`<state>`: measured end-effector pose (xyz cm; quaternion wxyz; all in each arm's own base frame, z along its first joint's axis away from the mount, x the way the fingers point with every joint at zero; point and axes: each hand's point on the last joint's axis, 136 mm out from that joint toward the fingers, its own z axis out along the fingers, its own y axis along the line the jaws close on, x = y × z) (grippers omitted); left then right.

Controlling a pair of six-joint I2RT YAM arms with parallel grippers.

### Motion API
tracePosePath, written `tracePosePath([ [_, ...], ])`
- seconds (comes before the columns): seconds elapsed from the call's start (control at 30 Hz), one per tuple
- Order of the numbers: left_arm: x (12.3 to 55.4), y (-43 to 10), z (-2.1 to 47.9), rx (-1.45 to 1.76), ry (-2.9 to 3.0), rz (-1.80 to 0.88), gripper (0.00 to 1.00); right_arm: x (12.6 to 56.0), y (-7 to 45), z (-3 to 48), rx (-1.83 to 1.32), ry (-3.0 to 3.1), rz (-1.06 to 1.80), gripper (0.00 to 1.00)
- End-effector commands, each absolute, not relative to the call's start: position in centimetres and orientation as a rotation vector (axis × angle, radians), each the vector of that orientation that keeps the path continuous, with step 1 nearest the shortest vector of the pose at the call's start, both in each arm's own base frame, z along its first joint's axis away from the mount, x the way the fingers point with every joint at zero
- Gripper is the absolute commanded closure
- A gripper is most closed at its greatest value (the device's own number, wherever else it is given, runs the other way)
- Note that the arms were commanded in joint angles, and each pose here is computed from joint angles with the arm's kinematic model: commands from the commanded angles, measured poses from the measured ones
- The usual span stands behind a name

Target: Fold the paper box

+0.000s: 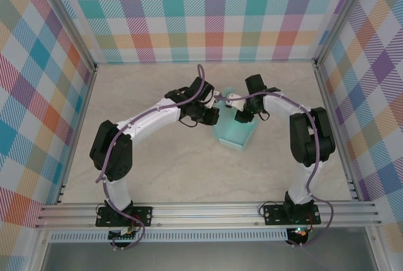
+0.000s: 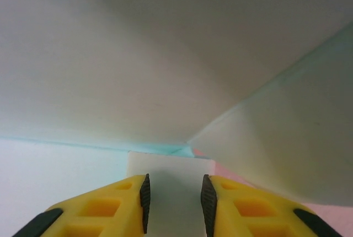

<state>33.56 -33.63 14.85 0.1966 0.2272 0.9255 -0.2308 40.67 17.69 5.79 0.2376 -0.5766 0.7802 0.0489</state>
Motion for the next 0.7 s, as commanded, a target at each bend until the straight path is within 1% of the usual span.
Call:
tracePosePath([
  [0.0, 32.3, -35.2, 16.0, 0.707, 2.572, -0.726, 1.0, 40.4, 16.7, 3.0, -1.578, 2.186, 0.074, 0.69],
  [0.17, 32.3, -35.4, 15.9, 0.704, 2.576, -0.742, 1.0, 38.7, 17.3, 2.7, -1.604, 2.238, 0.209, 0.61],
  [0.3, 32.5, -35.3, 16.1, 0.699, 2.571, -0.726, 1.0, 37.8, 17.7, 4.0, -1.563, 2.287, 0.333, 0.61],
  [0.4, 32.6, -35.2, 16.1, 0.71, 2.566, -0.714, 1.0, 37.9, 17.0, 4.1, -1.52, 2.348, 0.344, 0.62],
  [0.67, 32.7, -35.3, 15.9, 0.703, 2.579, -0.71, 1.0, 38.2, 15.6, 2.1, -1.425, 2.45, 0.294, 0.67],
])
